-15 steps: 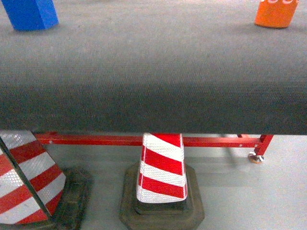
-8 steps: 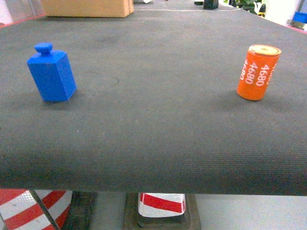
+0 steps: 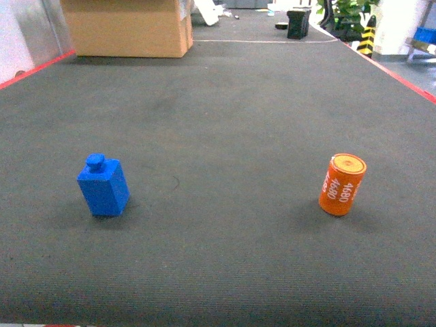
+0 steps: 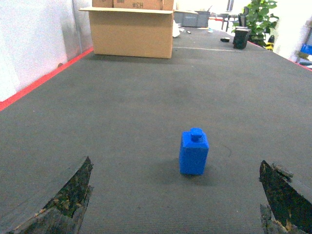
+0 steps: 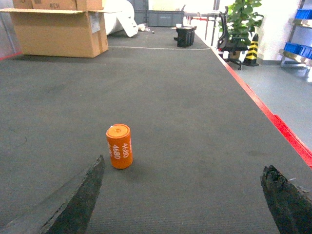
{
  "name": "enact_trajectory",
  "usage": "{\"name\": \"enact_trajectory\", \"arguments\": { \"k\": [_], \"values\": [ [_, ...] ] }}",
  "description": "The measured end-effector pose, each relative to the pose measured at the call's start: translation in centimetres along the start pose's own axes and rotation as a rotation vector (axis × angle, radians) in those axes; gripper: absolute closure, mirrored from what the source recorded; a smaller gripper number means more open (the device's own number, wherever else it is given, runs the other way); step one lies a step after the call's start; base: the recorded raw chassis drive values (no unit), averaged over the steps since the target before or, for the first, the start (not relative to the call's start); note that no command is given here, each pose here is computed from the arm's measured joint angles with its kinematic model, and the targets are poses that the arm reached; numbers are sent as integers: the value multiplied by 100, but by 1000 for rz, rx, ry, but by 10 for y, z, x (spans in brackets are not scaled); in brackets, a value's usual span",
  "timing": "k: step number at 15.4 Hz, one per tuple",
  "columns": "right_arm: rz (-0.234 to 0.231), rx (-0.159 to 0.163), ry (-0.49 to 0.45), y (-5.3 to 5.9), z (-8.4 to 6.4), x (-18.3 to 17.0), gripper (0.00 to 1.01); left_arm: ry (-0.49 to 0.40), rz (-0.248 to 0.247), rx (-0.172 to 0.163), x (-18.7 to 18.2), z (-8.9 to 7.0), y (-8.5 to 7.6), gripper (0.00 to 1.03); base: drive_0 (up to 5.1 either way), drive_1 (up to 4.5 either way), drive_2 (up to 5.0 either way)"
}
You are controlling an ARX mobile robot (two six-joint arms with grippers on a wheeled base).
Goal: Sort blue parts and orange caps into right shelf containers
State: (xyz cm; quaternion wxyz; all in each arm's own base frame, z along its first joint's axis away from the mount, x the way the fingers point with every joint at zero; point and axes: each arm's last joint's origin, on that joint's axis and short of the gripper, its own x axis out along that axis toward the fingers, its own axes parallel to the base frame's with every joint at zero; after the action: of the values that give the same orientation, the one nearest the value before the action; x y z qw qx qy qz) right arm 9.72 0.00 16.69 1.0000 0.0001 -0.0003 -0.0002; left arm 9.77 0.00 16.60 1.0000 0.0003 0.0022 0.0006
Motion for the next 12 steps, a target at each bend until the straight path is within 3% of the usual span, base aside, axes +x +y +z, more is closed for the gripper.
{"name": "enact_trajectory", "arguments": {
  "k": [12],
  "values": [
    [0,0,-3,0,0,0,3,0,-2,0,0,0,0,5,0,0,0]
  ]
}}
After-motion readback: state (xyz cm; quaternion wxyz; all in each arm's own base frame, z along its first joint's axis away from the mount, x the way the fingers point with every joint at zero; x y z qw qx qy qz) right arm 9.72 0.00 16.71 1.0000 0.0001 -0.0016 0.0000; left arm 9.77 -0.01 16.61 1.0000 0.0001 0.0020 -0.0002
